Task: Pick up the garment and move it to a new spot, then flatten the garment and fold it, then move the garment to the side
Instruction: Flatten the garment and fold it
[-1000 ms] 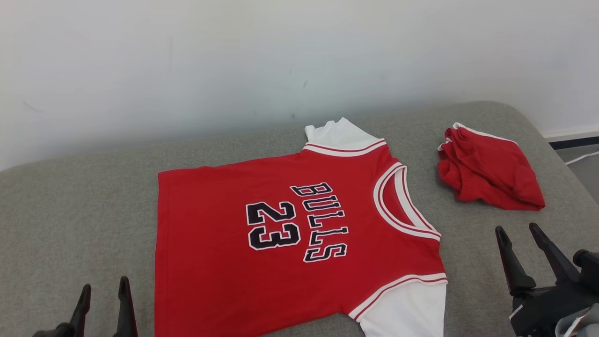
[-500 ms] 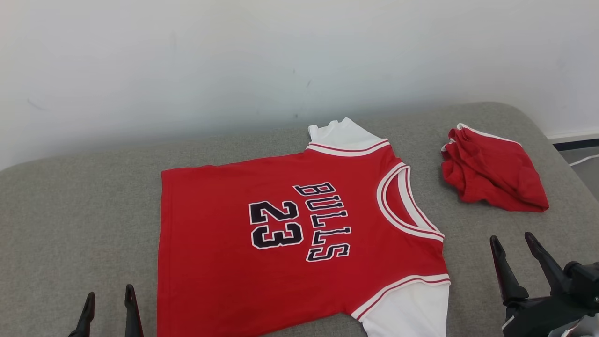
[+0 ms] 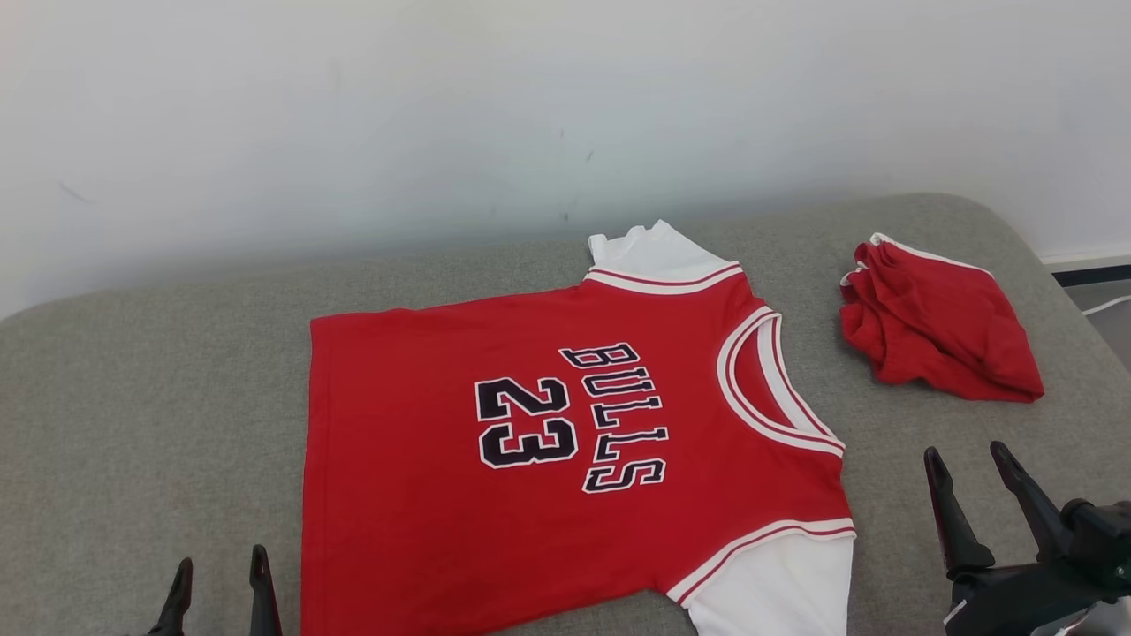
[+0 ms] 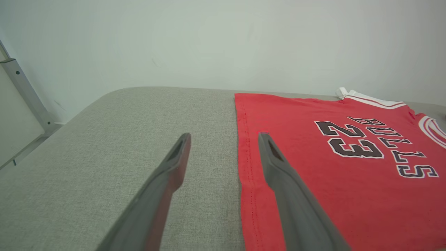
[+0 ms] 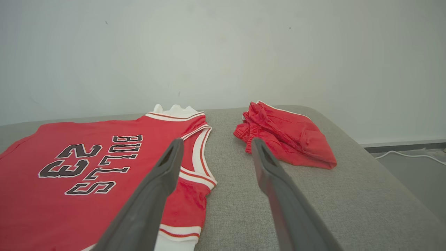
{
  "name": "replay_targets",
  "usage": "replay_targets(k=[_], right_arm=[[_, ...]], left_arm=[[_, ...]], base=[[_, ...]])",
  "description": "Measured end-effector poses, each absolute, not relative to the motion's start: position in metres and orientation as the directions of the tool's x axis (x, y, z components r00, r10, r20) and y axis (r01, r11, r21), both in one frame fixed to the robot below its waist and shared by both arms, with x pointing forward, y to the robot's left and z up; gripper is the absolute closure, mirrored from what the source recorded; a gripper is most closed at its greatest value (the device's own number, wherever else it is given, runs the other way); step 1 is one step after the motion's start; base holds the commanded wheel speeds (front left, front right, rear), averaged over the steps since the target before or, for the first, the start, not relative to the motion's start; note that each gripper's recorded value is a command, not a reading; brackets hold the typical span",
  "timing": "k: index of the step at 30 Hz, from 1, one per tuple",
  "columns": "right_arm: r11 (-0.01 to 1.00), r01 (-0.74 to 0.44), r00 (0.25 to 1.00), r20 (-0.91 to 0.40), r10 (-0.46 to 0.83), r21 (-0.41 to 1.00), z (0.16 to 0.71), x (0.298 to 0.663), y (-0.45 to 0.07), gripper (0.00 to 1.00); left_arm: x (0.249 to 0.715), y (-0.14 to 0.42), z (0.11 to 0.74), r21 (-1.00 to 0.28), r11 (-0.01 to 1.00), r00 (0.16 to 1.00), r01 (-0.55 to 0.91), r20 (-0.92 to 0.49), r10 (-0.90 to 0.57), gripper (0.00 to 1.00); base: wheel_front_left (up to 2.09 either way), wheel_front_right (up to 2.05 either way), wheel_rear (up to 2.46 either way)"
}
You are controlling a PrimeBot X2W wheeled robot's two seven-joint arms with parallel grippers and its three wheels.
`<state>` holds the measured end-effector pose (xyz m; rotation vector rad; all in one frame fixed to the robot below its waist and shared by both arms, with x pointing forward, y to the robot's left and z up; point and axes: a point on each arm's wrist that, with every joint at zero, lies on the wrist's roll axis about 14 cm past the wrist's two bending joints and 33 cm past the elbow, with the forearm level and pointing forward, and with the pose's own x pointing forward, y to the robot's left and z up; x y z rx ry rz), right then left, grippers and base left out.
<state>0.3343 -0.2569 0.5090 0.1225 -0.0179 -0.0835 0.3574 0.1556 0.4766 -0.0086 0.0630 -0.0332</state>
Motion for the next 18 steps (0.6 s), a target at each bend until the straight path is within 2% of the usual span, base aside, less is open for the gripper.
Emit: replay_targets(k=[18], right_arm=[[0.989,0.095,0.995,-0.016,-0.094,0.110,0.4980,0.3316,-0.2562,0.00]], left_arm=[[0.3562,0.1554,0.4714,0.026,0.999,0.993,0.032,-0.118,-0.029,0.00]], base=[[0.00,0.00,0.00]])
